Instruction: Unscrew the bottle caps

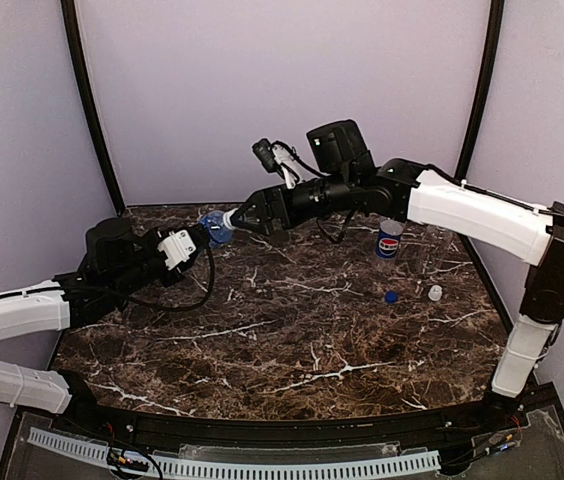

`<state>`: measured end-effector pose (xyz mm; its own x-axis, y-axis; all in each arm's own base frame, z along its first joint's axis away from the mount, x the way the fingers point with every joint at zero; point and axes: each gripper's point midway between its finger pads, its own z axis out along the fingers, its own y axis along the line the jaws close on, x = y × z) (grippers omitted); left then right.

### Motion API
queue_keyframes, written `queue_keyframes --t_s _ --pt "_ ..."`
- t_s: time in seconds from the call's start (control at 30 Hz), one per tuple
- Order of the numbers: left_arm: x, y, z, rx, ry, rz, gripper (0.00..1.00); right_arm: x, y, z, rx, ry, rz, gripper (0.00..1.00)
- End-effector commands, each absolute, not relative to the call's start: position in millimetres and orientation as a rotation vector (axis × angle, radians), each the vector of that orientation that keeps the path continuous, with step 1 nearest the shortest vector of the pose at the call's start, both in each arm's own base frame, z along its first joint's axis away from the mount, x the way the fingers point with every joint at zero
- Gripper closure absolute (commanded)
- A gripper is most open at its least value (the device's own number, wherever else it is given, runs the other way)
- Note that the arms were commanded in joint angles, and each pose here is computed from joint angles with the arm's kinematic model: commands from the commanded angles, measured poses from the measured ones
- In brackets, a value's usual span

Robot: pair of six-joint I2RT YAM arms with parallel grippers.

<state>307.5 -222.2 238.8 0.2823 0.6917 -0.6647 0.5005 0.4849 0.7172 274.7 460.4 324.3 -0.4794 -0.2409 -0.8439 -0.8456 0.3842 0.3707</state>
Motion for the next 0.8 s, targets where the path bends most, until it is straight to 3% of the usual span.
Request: queue_keyframes --t_s 0.0,0.1,0.33,0.57,0.67,0.77 --pt "308.7 -220.4 237.0 1.145 1.354 0.209 0.72 255.4 474.2 341.5 -0.958 1.917 1.167 0.07" --pt "309.2 -221.1 236.2 1.150 1.356 0.208 0.73 255.4 479.4 334.6 -0.968 1.933 1.152 0.13" --pt "308.8 -224.2 236.7 1.158 1.349 0.195 0.73 266.4 482.4 321.0 -0.939 1.991 1.094 0.49" --pt "310.5 -223.7 238.8 1.156 1.345 0.206 0.73 265.0 482.9 314.9 -0.965 2.010 1.056 0.56" --pt "310.8 -224.6 240.1 1.157 1.341 0.206 0.73 265.1 482.6 311.9 -0.967 2.017 1.044 0.72" --pt "311.5 -224.5 240.4 1.158 1.341 0.208 0.73 262.5 482.3 314.4 -0.990 1.996 1.040 0.97"
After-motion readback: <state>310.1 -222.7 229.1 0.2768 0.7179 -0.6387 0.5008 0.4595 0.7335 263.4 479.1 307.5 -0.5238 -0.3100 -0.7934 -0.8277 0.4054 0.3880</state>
